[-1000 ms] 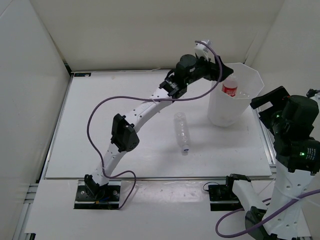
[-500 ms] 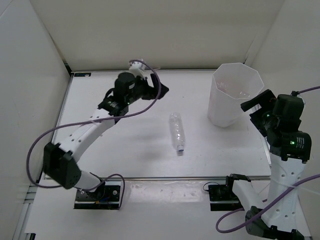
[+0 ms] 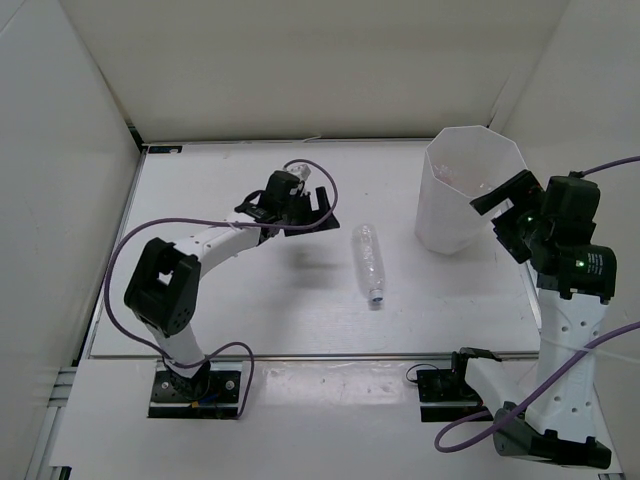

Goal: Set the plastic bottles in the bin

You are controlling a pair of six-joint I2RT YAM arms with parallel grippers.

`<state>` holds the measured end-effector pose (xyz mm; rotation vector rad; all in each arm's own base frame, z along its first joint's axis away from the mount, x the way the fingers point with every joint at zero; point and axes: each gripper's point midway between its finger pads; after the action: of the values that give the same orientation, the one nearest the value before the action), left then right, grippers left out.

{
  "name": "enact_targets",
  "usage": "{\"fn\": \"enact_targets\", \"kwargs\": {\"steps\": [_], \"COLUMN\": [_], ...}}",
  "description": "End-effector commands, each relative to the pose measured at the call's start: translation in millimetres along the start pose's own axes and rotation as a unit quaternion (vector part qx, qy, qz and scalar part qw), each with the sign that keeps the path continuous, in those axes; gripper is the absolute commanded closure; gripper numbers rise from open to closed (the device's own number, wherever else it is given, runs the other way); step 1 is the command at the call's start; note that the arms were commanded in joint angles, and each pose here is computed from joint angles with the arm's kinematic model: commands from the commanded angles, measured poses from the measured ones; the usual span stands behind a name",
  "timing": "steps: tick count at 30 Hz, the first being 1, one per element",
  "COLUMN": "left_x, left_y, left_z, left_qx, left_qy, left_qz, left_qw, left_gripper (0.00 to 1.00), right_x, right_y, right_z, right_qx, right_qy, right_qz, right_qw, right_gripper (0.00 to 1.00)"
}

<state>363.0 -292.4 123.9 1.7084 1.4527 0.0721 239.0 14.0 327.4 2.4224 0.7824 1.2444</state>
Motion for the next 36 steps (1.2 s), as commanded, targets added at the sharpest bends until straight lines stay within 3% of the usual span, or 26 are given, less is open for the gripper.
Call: {"fn": "enact_targets", "kwargs": {"steps": [1,10,18,26,36], "left_x": [-33.2,-42.8,-102.5,-113.6,-149.4], "left_y": [13.5,-21.5,-30.2,-43.3,-26.5], "left_z": [8.7,48.9,67.5,87.0,130.5], "left_qx": [-0.007,0.053,0.079,0.111,0.113], "left_qy": [-0.051,-0.067,-0.145,-0.175,-0.226], "left_qz": [0.006,-0.026,0.027,0.022,0.012], "left_qw": [0.999,0.996,0.986,0.978,0.967], "left_gripper": [0.00,0.00,0.00,0.00,0.00], "right_x": [8.2,4.4,-0.9,-7.9,-13.7], "right_y": [4.4,10.7,16.8,21.7,22.9], "right_z": [-4.3,-5.5,-9.9,-15.3,-14.5], "right_qx": [-0.010,-0.026,-0.043,-0.062,-0.061], "right_qy": [0.023,0.016,0.005,-0.008,-0.023], "right_qz": [-0.012,-0.044,-0.064,-0.078,-0.098], "right_qw": [1.000,0.999,0.997,0.995,0.993], "right_gripper": [0.00,0.00,0.00,0.00,0.00]}}
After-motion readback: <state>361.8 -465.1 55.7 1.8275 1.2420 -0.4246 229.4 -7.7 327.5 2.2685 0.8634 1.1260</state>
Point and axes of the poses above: each gripper's point midway between its finger pads, its own z axis out along the fingers, its own x axis along the line the jaws close on, y = z × x, and after that the axes turned 7 degrees about z, right-handed
